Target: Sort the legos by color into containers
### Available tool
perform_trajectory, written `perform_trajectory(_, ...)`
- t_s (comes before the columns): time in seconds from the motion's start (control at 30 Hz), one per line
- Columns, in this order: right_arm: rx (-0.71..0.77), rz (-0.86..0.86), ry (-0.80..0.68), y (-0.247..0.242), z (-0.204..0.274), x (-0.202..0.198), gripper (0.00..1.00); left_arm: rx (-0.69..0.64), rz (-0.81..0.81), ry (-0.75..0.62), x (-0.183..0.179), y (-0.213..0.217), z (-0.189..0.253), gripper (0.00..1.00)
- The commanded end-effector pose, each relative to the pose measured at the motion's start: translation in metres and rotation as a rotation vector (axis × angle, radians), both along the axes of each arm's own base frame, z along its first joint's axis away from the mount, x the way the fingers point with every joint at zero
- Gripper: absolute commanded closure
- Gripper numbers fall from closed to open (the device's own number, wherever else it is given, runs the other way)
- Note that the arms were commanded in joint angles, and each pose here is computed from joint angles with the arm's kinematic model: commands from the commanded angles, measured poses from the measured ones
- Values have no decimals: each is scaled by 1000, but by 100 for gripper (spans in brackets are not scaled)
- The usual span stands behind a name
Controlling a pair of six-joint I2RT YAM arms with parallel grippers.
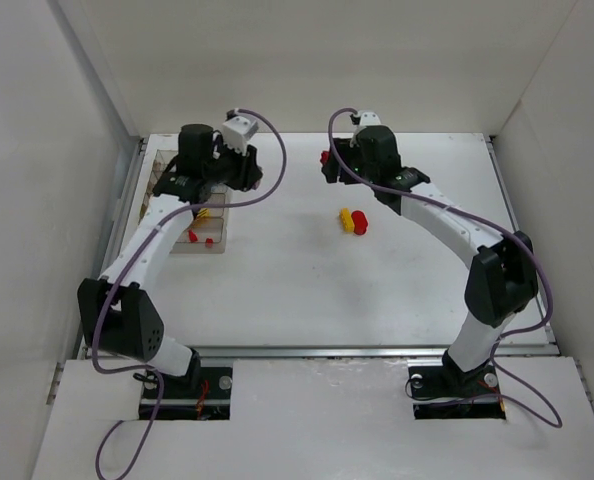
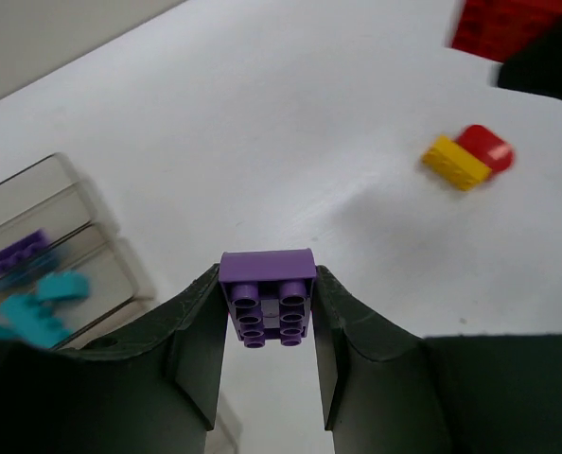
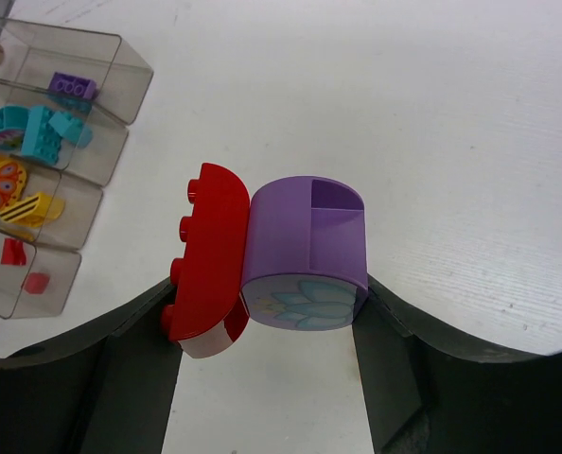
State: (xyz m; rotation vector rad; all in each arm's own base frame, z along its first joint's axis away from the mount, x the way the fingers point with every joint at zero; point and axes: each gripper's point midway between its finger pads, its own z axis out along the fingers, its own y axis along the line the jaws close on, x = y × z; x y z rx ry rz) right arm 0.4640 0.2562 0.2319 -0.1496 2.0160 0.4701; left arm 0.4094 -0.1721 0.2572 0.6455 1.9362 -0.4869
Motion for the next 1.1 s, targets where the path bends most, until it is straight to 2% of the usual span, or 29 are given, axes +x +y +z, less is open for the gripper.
perform_trajectory(0.0, 35, 44, -25, 10, 15, -2, 100, 54, 201, -6, 18, 66, -7, 100)
perform_trajectory(0.03, 26, 62, -17, 12, 9, -2, 100, 65, 287, -24, 28, 95, -6, 100)
perform_trajectory(0.13, 27, 111, 8, 22, -2, -2, 100, 83, 369, -30, 46, 131, -20, 100)
perform_trajectory(0.33, 42, 176, 20, 36, -7, 1, 100, 85, 457, -150, 104, 161, -14, 100)
perform_trajectory(0.4, 45, 185, 22, 39, -7, 2, 100, 90, 491, -125, 126, 171, -35, 100)
perform_trajectory(0.43, 38, 188, 17, 38, -7, 2, 100, 76, 506, -151, 138, 173, -25, 100)
perform_trajectory(0.47, 30, 193, 12, 39, -8, 5, 100, 87, 514, -116, 148, 175, -46, 100)
perform_trajectory(0.8, 6, 219, 50, 51, -15, 19, 100, 59, 577, -173, 208, 199, -70, 100)
perform_trajectory(0.9, -2, 219, 70, 50, -20, 19, 100, 19, 570, -192, 216, 199, -62, 99)
perform_trajectory(1.07, -13, 201, 73, 48, -20, 22, 100, -11, 580, -117, 219, 200, -91, 96)
